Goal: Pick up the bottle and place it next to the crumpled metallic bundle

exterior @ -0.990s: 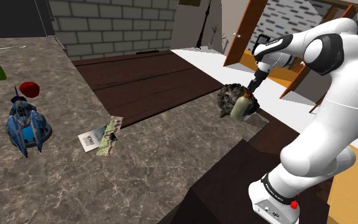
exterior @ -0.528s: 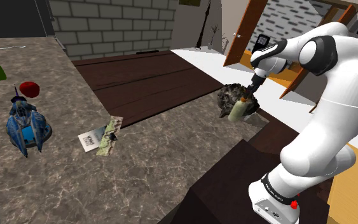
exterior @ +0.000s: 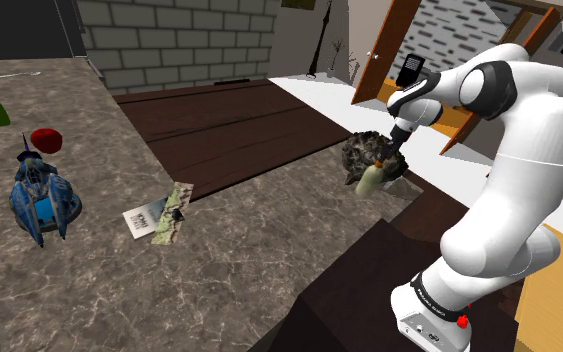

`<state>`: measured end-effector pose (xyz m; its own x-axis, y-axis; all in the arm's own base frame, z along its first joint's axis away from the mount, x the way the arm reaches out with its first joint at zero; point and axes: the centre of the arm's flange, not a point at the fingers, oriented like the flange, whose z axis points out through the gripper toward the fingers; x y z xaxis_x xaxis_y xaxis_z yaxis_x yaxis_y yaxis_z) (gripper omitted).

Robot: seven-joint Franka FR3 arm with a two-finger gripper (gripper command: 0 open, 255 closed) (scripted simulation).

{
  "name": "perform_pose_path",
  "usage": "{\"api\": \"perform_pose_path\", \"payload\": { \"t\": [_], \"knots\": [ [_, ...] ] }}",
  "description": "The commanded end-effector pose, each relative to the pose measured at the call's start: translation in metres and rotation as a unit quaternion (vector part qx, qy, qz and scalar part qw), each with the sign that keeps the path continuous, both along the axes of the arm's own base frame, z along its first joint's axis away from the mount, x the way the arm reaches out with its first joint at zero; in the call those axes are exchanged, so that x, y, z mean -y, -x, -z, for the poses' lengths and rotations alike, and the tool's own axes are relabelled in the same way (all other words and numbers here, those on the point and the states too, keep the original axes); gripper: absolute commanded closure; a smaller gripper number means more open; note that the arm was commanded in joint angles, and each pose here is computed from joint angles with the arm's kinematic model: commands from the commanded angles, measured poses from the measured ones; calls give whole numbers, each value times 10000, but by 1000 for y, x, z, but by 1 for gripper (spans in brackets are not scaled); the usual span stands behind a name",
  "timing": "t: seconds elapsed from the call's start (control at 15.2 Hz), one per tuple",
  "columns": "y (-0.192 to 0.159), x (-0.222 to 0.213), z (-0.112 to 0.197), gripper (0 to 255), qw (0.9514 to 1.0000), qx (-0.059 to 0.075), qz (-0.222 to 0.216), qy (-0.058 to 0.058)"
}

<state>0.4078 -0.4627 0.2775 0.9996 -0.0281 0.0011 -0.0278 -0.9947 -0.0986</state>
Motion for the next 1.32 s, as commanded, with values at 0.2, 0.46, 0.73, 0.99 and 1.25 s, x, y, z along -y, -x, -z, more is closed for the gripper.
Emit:
{"api": "perform_pose_path", "payload": {
  "t": [0.2,0.46,0.73,0.99,1.25],
  "knots": [
    [1,0,26,255,10000,3,1,3],
    [1,0,47,255,10000,3,1,3],
    [1,0,67,255,10000,3,1,3],
    [1,0,67,255,10000,3,1,3],
    [1,0,67,255,10000,3,1,3]
  ]
}}
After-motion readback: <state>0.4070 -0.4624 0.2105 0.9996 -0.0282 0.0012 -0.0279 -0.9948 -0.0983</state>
